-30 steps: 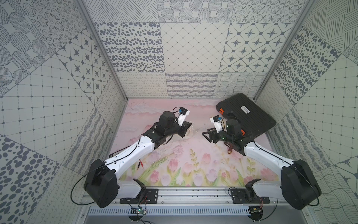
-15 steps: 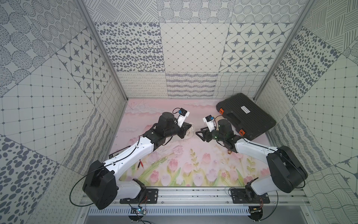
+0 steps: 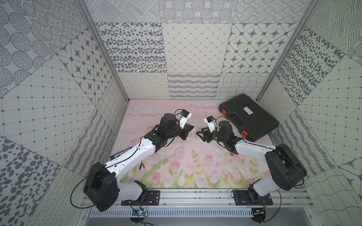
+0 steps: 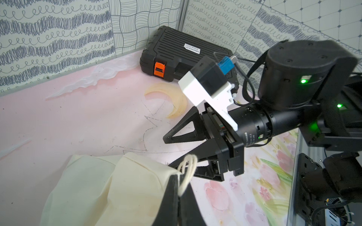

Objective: Close the soil bag
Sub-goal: Adjust the soil bag at the center of the board.

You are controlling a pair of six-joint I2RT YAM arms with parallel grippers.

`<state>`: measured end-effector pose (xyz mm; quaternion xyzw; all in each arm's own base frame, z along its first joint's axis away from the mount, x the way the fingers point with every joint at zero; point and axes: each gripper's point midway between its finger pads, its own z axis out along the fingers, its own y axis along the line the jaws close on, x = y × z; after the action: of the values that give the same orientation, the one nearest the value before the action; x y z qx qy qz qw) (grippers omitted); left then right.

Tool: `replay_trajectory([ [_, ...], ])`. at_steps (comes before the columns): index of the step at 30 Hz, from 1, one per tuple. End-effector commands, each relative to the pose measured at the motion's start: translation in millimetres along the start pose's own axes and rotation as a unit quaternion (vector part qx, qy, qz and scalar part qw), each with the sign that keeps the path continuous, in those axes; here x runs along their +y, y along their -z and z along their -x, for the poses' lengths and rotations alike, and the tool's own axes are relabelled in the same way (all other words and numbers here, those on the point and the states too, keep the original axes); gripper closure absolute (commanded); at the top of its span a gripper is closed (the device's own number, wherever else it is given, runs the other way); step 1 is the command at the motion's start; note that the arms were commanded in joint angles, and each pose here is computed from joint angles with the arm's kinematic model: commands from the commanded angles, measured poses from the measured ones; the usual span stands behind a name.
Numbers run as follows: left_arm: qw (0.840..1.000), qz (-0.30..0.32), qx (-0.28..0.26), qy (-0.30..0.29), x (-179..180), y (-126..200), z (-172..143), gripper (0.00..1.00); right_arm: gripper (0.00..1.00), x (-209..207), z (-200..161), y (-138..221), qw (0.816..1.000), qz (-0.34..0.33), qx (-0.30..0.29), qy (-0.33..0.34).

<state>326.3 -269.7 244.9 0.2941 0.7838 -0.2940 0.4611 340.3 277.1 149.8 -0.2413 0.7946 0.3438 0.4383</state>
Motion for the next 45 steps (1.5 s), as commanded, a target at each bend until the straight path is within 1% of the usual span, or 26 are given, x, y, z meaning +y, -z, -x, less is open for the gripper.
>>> replay_trajectory([
  [1, 1.0, -0.003, -0.009, 0.002, 0.1, 3.5, 4.2, 1.0, 0.4, -4.5, 13.1, 14.1, 0.999, -0.032, -0.025, 0.034],
  [5, 1.0, -0.003, -0.01, 0.0, 0.1, 4.1, 4.5, 1.0, 0.4, -20.5, 13.2, 27.9, 0.997, -0.055, -0.039, 0.022],
  [7, 1.0, -0.003, -0.009, 0.0, -0.2, 3.8, 4.5, 1.0, 0.4, -21.7, 12.8, 27.8, 0.997, -0.056, -0.037, 0.022],
  [14, 1.0, -0.007, -0.012, 0.002, -1.6, 3.5, 6.0, 1.0, 0.4, -9.7, 2.8, 4.3, 0.999, -0.019, -0.018, 0.023],
  [20, 1.0, -0.009, -0.012, 0.002, -2.0, 3.3, 6.2, 1.0, 0.4, -5.2, 3.4, -5.9, 1.0, 0.001, -0.025, 0.014],
  [32, 1.0, -0.012, -0.012, 0.003, -2.8, 2.5, 5.9, 1.0, 0.4, 10.1, 17.6, -11.9, 0.998, 0.05, -0.05, 0.002],
  [36, 1.0, -0.013, -0.01, 0.006, -2.5, 0.9, 4.5, 1.0, 0.4, 11.3, 18.4, -13.5, 0.997, 0.056, -0.056, 0.0],
  [40, 1.0, -0.009, -0.008, 0.007, -1.1, 0.9, 3.1, 1.0, 0.4, 19.5, 22.6, -10.4, 0.995, 0.077, -0.065, 0.002],
  [45, 1.0, 0.002, -0.006, 0.007, 2.5, 1.9, 2.2, 1.0, 0.4, 27.7, 19.2, -7.0, 0.993, 0.099, -0.059, 0.008],
])
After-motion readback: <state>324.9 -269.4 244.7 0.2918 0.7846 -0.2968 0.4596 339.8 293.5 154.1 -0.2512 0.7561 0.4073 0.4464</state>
